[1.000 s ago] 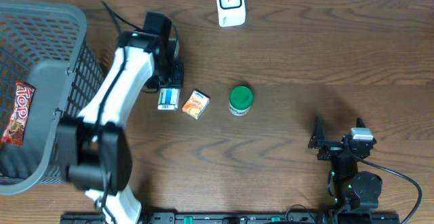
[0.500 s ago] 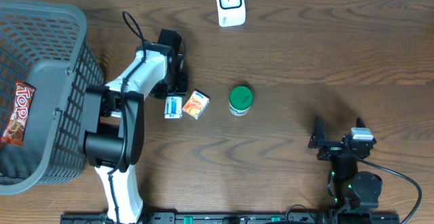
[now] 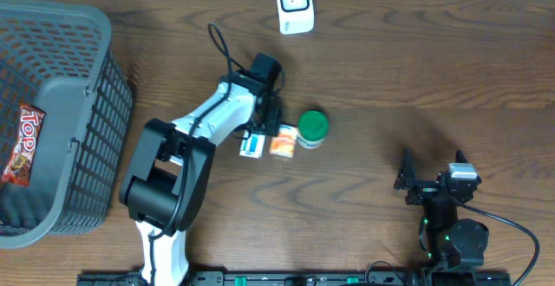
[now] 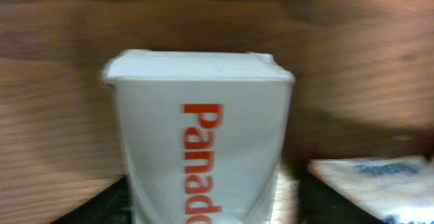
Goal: Scan the item barcode
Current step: 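Lift the Panadol box out and place it left of the Kleenex, then reach the left gripper into the basket and grasp the red Top bar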
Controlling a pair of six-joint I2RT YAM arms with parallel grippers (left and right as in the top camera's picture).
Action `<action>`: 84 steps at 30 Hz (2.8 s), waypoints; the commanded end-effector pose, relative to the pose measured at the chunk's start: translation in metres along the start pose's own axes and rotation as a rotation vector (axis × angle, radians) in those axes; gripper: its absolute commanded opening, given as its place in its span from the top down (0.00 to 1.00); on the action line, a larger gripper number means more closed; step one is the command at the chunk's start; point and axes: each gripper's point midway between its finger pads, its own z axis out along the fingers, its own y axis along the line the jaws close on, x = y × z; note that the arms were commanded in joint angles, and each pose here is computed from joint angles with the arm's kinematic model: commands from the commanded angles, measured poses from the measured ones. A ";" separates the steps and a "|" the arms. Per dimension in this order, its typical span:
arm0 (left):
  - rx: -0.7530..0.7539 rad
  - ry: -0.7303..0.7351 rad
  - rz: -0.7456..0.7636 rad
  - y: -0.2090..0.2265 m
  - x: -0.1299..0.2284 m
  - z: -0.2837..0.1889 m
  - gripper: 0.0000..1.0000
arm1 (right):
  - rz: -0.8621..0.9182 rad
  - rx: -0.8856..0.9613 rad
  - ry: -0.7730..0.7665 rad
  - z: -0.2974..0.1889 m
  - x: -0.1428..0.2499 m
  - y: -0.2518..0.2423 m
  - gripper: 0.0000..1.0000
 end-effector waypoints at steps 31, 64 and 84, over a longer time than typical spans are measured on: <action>-0.361 -0.570 -0.877 0.356 0.084 -0.325 0.04 | 0.012 -0.001 0.002 0.000 0.001 0.001 0.01; -0.487 -0.096 -0.449 0.472 0.106 -0.108 0.04 | 0.012 -0.001 0.002 0.000 0.001 0.000 0.01; -0.462 -0.105 -0.567 0.502 0.141 -0.091 0.49 | 0.012 -0.001 0.002 0.000 0.001 0.001 0.01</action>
